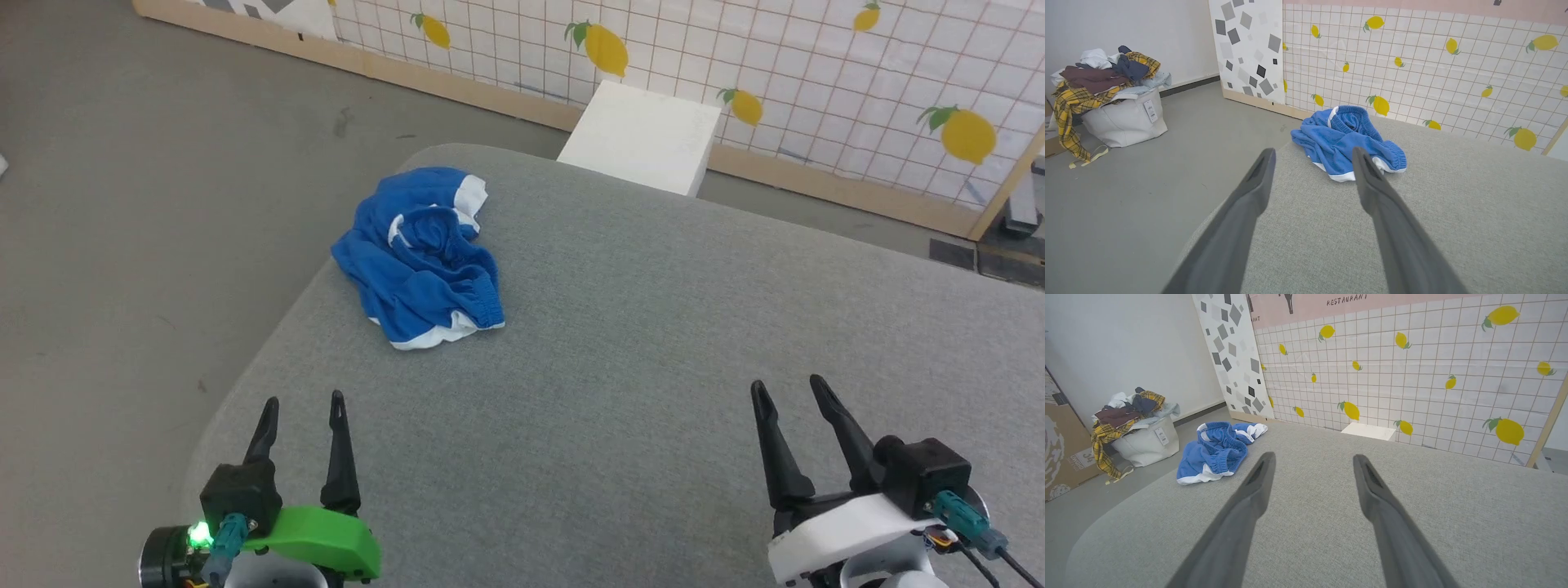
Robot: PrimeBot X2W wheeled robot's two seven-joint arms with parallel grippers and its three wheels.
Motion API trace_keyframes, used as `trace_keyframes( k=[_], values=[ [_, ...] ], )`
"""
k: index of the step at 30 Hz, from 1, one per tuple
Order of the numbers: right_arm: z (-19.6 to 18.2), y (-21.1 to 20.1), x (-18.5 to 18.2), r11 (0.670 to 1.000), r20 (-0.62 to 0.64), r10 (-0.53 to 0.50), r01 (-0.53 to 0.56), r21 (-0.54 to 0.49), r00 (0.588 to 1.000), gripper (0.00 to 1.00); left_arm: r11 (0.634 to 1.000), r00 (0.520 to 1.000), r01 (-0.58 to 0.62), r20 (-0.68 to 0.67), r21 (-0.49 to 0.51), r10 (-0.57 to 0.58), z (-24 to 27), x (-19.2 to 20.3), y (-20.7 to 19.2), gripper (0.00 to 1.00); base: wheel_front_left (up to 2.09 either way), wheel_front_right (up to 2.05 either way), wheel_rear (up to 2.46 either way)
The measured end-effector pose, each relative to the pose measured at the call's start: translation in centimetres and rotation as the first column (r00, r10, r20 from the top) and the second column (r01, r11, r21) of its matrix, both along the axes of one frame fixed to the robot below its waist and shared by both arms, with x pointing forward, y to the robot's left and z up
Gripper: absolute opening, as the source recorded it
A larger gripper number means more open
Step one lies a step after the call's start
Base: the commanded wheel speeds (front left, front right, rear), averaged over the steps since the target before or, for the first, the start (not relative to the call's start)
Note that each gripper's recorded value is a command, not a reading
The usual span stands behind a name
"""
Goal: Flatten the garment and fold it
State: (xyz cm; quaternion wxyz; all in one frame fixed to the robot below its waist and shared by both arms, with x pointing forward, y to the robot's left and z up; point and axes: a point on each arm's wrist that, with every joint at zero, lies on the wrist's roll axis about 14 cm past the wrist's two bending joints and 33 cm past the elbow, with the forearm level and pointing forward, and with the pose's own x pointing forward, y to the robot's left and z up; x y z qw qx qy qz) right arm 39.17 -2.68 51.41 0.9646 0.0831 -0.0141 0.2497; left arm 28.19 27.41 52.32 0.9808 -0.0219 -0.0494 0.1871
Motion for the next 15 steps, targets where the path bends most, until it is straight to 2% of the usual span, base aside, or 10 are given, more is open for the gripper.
trace_keyframes(
  k=[15],
  values=[
    [-0.2, 2.0, -0.1, 0.998, 0.000, 0.054, -0.054, 0.029, 0.999, 1.00, 0.998, 0.998, -0.053, 0.019, -0.019, 0.054, -0.2, -1.4, 1.1, 1.00, 0.00, 0.00, 0.00]
  ],
)
